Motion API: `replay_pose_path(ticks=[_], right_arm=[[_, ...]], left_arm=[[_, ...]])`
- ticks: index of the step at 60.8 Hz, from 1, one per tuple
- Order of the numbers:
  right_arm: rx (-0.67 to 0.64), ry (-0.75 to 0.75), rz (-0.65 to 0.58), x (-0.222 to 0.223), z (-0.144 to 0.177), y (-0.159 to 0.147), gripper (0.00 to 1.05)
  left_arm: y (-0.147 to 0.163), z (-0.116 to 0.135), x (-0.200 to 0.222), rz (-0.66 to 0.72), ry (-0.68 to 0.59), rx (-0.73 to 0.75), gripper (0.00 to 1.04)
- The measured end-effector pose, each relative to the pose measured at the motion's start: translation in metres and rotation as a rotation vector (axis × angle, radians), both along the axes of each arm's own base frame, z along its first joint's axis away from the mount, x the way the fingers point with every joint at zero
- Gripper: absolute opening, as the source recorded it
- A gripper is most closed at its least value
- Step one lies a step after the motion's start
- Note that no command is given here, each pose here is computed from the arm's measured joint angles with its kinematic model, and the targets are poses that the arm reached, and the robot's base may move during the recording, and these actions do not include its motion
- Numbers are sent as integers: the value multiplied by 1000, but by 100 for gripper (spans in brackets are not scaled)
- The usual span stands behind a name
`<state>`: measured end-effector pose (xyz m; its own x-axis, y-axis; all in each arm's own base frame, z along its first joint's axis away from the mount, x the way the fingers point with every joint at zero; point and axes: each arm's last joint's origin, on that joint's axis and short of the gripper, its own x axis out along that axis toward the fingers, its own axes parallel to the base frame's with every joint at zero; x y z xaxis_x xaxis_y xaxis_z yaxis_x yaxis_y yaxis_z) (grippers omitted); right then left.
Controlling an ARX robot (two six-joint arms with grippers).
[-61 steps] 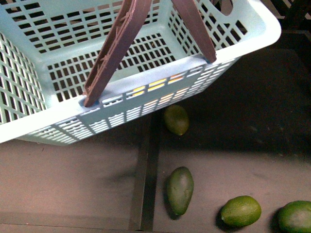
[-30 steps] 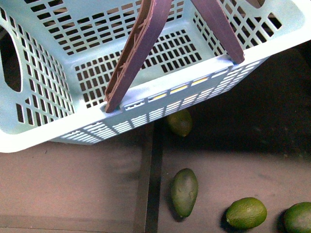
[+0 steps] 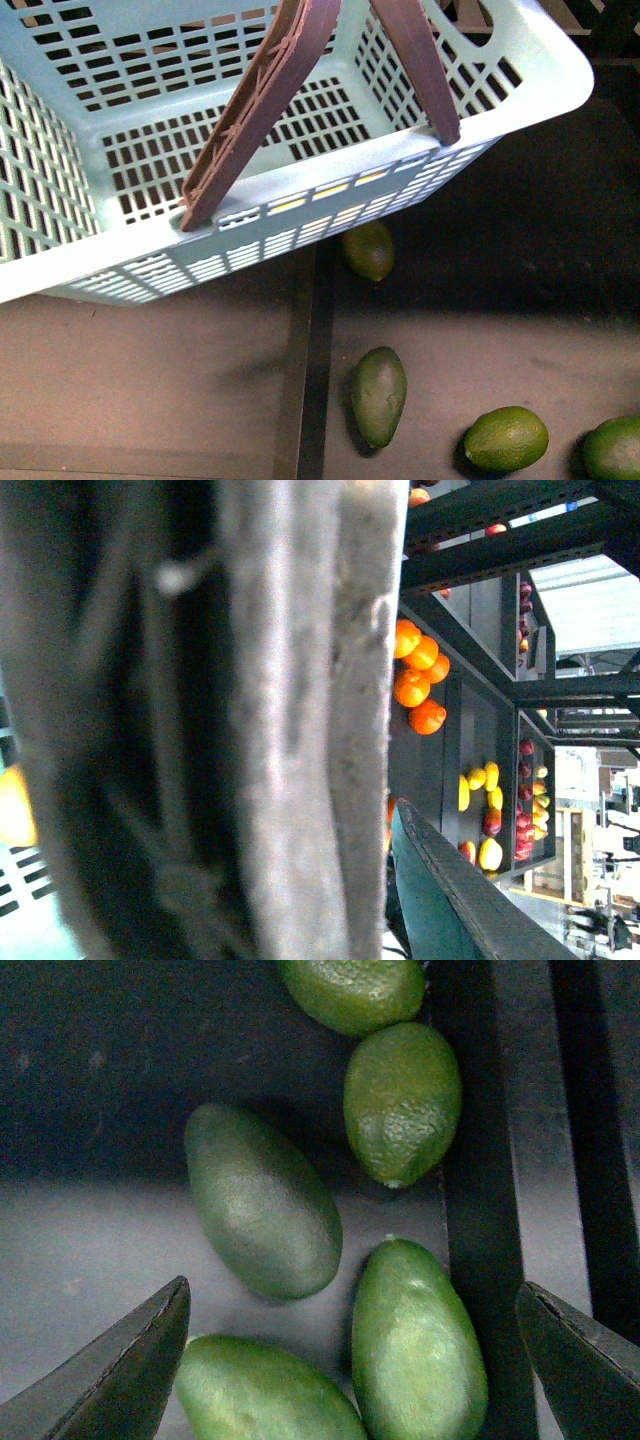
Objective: Pick mango and avocado into basket
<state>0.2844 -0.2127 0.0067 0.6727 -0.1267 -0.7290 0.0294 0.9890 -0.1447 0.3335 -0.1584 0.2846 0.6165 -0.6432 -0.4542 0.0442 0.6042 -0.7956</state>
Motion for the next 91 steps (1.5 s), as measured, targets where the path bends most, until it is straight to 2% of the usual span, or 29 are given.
replay_pose_path(ticks=[22,44,86,88,91], right_arm=[[28,40,61,43,-27,15,96],[49,118,27,49,-54,18,96],[64,156,-8,61,-69,19,96],[67,156,-12,62,-69,19,94],[68,157,-14,62,-70,19,84]], left_arm=[[0,0,0,-2,1,-2,29],[0,0,0,1,1,0,29],[0,0,0,2,0,0,29],[0,0,0,2,0,0,29],[0,0,0,1,1,-1,29]])
